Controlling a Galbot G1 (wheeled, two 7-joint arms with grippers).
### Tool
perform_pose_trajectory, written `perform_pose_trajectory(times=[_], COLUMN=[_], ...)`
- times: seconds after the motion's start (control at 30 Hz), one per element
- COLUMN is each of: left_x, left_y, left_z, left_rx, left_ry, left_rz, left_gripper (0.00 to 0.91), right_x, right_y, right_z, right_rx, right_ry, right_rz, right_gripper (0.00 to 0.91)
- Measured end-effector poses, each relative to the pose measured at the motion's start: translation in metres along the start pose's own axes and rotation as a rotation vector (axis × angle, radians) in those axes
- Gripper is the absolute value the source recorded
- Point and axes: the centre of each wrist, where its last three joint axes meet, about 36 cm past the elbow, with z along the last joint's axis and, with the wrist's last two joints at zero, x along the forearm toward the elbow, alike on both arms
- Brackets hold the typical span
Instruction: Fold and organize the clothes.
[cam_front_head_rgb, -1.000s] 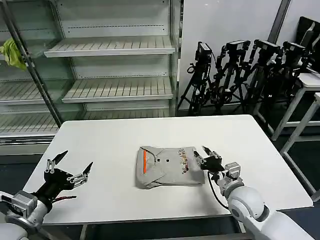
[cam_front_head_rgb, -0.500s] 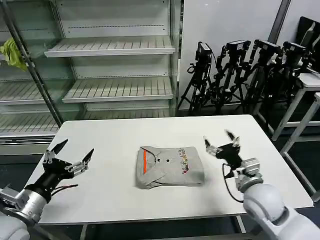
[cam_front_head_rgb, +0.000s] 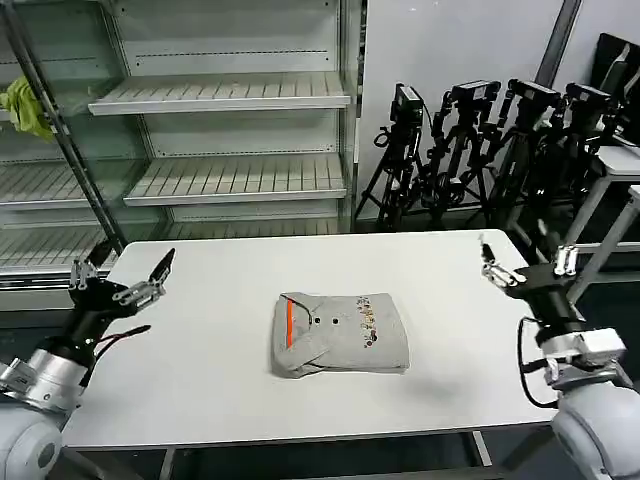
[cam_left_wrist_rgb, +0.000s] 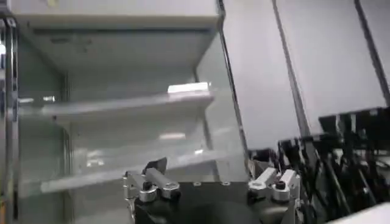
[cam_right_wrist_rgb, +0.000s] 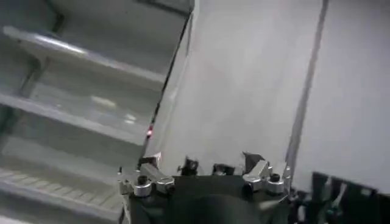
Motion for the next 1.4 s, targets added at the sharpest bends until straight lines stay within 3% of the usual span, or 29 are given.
perform_pose_trajectory(times=[0.37,0.63,0.93,1.4], left_x=[-0.017,-0.018,-0.014,-0.012], left_y=[0.001,-0.006,-0.009,-0.008], left_z=[0.014,0.02,0.025,0.029], left_rx=[0.038,0.098,0.143,0.162], left_ry=[-0.114,-0.141,-0.141,-0.132], left_rz=[0.006,0.044,0.066,0.06], left_gripper=[0.907,0.907,0.907,0.907], right_x=[0.015,0.017,0.015,0.008], right_y=[-0.018,-0.025,-0.024,-0.015], right_z=[0.005,0.023,0.044,0.053], right_rx=[0.047,0.047,0.039,0.008], right_ry=[-0.095,-0.146,-0.168,-0.19], right_rz=[0.012,-0.08,-0.134,-0.148], right_gripper=[0.907,0.907,0.907,0.907])
